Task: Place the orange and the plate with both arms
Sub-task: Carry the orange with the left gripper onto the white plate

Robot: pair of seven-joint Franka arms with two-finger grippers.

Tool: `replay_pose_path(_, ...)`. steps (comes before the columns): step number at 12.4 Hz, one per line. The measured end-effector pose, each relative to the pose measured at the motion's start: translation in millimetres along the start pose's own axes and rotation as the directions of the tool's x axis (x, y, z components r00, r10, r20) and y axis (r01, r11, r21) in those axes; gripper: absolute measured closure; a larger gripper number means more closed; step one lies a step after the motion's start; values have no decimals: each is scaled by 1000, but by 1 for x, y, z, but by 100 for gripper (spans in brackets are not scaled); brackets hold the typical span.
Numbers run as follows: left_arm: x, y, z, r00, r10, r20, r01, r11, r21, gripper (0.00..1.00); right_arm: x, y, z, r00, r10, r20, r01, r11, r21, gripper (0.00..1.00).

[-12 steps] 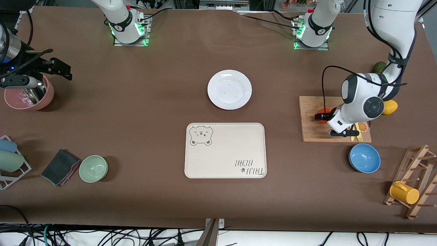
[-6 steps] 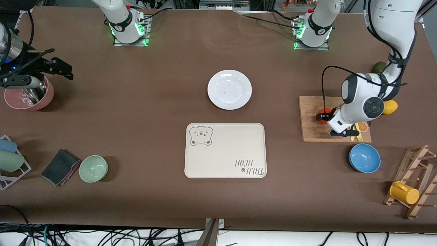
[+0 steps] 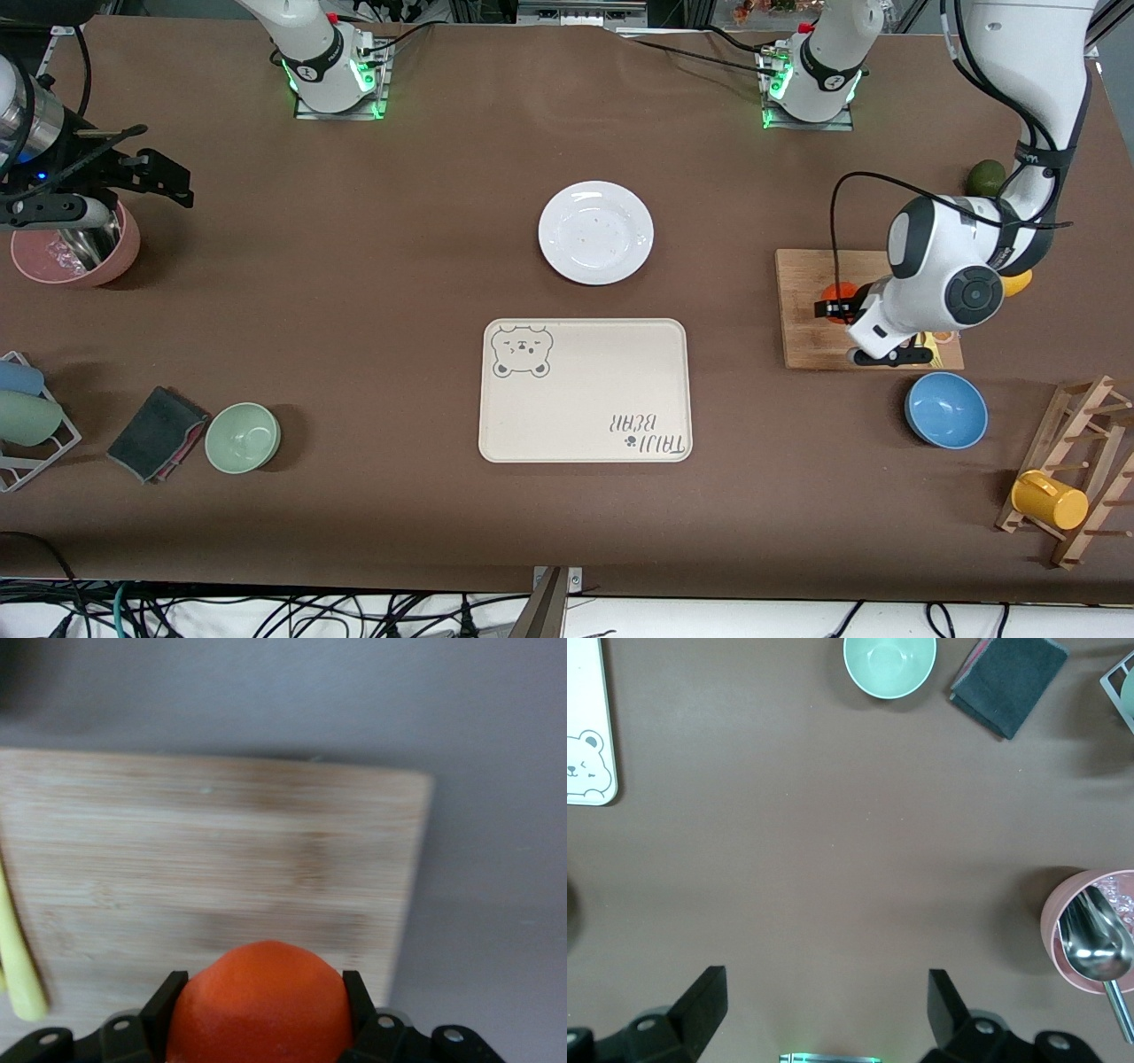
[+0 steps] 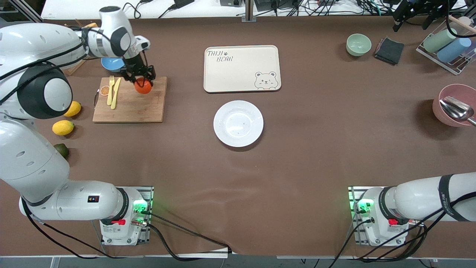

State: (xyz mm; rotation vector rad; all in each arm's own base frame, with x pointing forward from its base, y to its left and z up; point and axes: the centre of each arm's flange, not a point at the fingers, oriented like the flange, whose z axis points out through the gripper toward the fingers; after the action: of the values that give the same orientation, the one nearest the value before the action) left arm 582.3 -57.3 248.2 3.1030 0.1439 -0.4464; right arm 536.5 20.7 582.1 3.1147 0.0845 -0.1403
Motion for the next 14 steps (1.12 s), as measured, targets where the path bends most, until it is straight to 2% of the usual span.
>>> replay_pose_path(3, -23, 101, -13, 997, -71, 4, 71, 996, -54, 26, 0, 0, 0, 1000, 0, 0, 0, 1000, 0, 0)
replay_pose_path(7, -72, 210, -12, 991, -131, 9, 131, 989, -71, 26, 0, 0, 0, 1000, 0, 0, 0, 1000, 0, 0)
replay_pose_path(14, -169, 362, 75, 990, -136, 24, 137, 988, -75, 26, 0, 0, 0, 1000, 0, 0, 0, 1000, 0, 0)
